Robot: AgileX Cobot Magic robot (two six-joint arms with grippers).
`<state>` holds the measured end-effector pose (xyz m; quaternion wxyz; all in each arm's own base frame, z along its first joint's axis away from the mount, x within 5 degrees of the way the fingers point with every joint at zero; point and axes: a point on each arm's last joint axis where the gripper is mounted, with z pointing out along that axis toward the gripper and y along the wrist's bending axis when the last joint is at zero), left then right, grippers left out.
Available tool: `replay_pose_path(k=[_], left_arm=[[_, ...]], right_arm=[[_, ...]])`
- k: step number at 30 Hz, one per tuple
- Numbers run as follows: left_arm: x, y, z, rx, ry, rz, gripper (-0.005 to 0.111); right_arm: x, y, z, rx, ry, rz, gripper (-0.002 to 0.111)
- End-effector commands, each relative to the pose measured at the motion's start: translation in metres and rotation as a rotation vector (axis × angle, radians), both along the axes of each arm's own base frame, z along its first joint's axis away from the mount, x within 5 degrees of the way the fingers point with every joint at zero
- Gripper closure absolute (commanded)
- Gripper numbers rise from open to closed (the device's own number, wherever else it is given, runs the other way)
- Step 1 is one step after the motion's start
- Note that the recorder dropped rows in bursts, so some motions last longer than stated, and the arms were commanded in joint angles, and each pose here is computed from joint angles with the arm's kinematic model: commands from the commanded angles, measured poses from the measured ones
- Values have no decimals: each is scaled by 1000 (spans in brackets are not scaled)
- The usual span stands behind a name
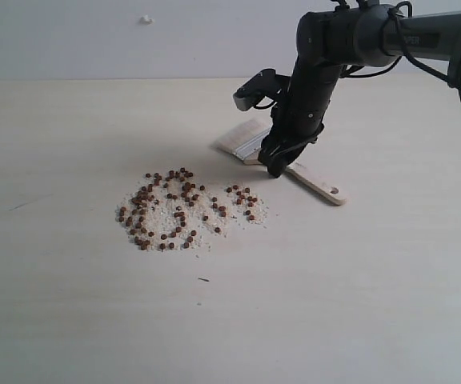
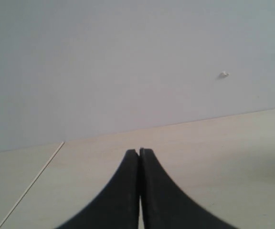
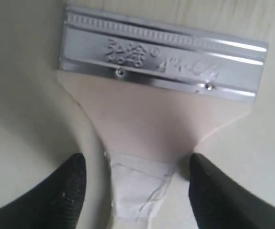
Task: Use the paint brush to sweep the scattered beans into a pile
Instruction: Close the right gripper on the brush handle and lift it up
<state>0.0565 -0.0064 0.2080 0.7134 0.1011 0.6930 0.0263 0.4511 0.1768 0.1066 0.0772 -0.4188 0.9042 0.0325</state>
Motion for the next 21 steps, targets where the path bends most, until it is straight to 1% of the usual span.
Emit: replay_pose_path(k=[1,8,13,14,18,21], left_arm=[[0,0,0,2,-11,-2,107],[0,0,0,2,-11,-2,107],[0,0,0,2,-11,-2,107],[0,0,0,2,-11,-2,107],[0,0,0,2,-11,-2,107],[0,0,0,2,-11,-2,107]], right_arm=[[-1,-1,-8,-25,16,-8,56],[-2,-2,-9,-35,33,-13,77],[0,-8,-9,-99,8,22,104],[0,-9,-9,-112,0,29,108],[2,-11,-7,-135,-24,33,108],[2,-14,10,-157,-45,14,108]])
